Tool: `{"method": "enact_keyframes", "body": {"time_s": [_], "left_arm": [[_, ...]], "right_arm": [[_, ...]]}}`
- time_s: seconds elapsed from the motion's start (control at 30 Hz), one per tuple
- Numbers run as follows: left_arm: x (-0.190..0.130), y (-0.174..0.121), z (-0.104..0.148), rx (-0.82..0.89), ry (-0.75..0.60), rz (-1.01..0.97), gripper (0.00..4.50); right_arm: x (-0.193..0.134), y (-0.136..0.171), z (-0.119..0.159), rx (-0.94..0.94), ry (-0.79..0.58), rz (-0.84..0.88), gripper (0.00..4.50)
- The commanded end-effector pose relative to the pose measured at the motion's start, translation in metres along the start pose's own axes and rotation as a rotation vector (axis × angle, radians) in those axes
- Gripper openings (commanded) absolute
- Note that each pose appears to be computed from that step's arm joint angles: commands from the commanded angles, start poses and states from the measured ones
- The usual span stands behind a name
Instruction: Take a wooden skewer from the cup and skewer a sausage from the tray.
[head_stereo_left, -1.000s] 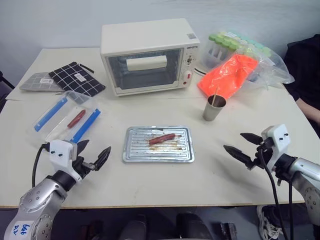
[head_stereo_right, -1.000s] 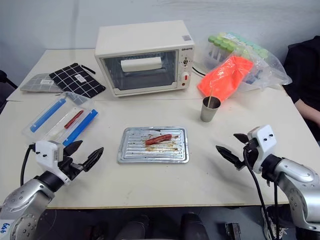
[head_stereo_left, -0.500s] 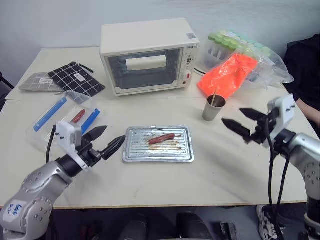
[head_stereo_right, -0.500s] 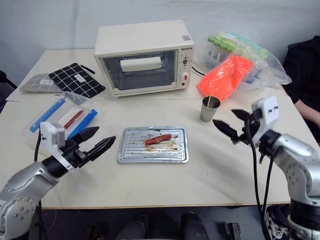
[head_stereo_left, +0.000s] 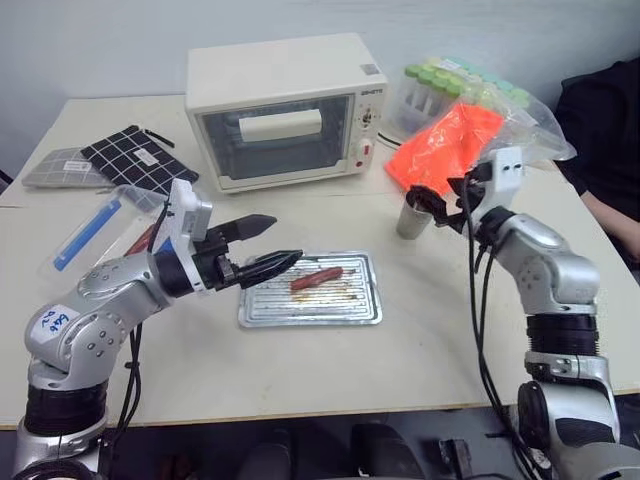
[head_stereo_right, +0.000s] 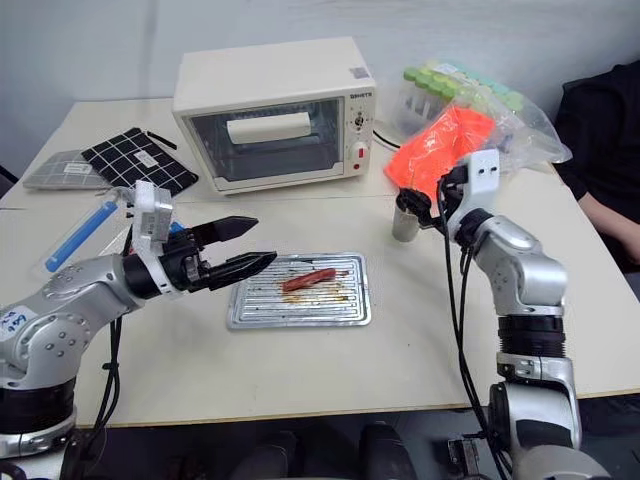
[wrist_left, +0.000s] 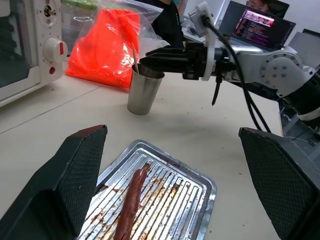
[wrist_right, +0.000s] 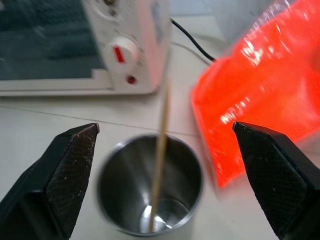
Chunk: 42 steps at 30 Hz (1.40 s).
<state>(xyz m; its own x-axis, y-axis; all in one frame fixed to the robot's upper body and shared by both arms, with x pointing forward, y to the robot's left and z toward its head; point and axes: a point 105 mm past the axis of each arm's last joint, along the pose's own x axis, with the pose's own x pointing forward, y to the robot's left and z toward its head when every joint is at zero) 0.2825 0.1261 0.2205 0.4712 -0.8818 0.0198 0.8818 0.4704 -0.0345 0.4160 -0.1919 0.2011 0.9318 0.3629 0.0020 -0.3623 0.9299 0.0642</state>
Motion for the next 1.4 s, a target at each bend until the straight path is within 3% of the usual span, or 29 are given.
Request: {"method": "enact_keyframes", "body": {"time_s": [0.03,0.4,0.5,0.87,0.97,1.13,1.4], "left_arm": [[0.005,-0.004,0.008,0.049,-0.017,-0.037,4.46],[0.012,-0.002,0.007,0.076,-0.025,-0.033,4.46],[0.013,0.002,0.009,0.082,-0.032,-0.019,4.50],[0.016,0.005,0.011,0.094,-0.036,-0.018,4.50],[0.018,0.006,0.011,0.099,-0.036,-0.024,4.50],[0.020,0.007,0.010,0.103,-0.035,-0.028,4.50],[0.028,0.003,0.007,0.124,-0.035,-0.056,4.50]], "right_arm": [[0.008,0.000,0.023,-0.029,-0.095,-0.009,4.50],[0.029,0.004,0.028,-0.003,-0.135,-0.006,4.50],[0.032,0.004,0.024,-0.007,-0.131,-0.014,3.93],[0.038,0.019,0.023,0.015,-0.137,0.039,0.85],[0.037,0.020,0.023,0.019,-0.138,0.043,0.85],[0.034,0.020,0.027,0.038,-0.160,0.049,0.03],[0.022,0.027,0.059,0.054,-0.211,0.066,0.03]]}}
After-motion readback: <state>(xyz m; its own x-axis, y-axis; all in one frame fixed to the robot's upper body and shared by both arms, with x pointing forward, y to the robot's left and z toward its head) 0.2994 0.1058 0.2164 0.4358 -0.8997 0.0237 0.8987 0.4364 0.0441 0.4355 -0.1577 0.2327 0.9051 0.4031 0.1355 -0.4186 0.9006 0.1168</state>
